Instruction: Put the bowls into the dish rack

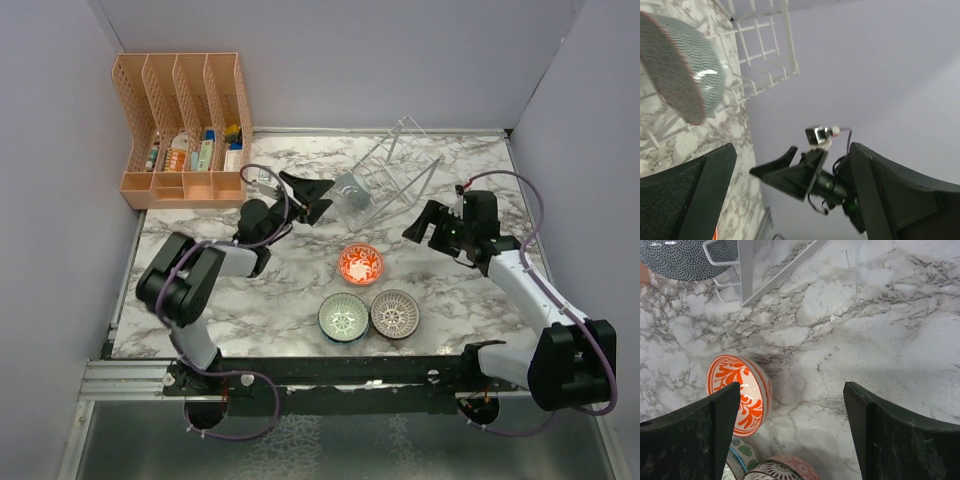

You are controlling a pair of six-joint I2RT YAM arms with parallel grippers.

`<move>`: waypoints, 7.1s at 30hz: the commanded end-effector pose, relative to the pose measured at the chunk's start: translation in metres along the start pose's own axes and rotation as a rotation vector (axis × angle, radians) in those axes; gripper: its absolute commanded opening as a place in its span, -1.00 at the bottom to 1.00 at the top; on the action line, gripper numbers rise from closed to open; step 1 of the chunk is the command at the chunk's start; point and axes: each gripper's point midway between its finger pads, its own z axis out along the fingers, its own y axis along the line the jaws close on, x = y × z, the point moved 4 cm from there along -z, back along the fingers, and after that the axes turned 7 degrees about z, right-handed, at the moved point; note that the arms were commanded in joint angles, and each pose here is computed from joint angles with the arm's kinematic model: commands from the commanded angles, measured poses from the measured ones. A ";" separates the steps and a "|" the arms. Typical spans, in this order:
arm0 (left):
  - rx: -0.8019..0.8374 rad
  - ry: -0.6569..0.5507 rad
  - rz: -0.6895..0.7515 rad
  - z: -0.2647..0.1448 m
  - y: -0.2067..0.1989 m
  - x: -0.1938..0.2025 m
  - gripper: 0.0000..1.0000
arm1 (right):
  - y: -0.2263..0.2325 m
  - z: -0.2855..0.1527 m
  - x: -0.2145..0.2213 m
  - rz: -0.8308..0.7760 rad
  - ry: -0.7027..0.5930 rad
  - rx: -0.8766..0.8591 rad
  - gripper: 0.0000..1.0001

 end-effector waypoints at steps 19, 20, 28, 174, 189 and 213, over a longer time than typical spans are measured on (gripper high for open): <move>-0.578 0.982 0.857 -0.038 0.003 0.153 0.74 | 0.045 -0.081 -0.149 -0.069 -0.349 0.242 0.99; -0.585 0.995 0.878 -0.035 0.006 0.158 0.74 | 0.047 -0.083 -0.149 -0.068 -0.352 0.230 0.99; -0.607 1.004 0.973 -0.022 0.029 0.184 0.68 | 0.047 -0.083 -0.137 -0.061 -0.334 0.190 0.99; 0.150 -0.179 -0.142 0.139 -0.032 -0.006 -1.00 | 0.051 -0.023 -0.140 -0.074 -0.147 0.070 0.99; 0.044 -0.151 -0.128 0.142 -0.021 -0.004 -0.67 | 0.052 -0.020 -0.139 -0.078 -0.139 0.058 0.99; -0.116 -0.122 -0.098 0.142 -0.030 -0.012 -0.26 | 0.055 -0.017 -0.139 -0.077 -0.134 0.031 0.99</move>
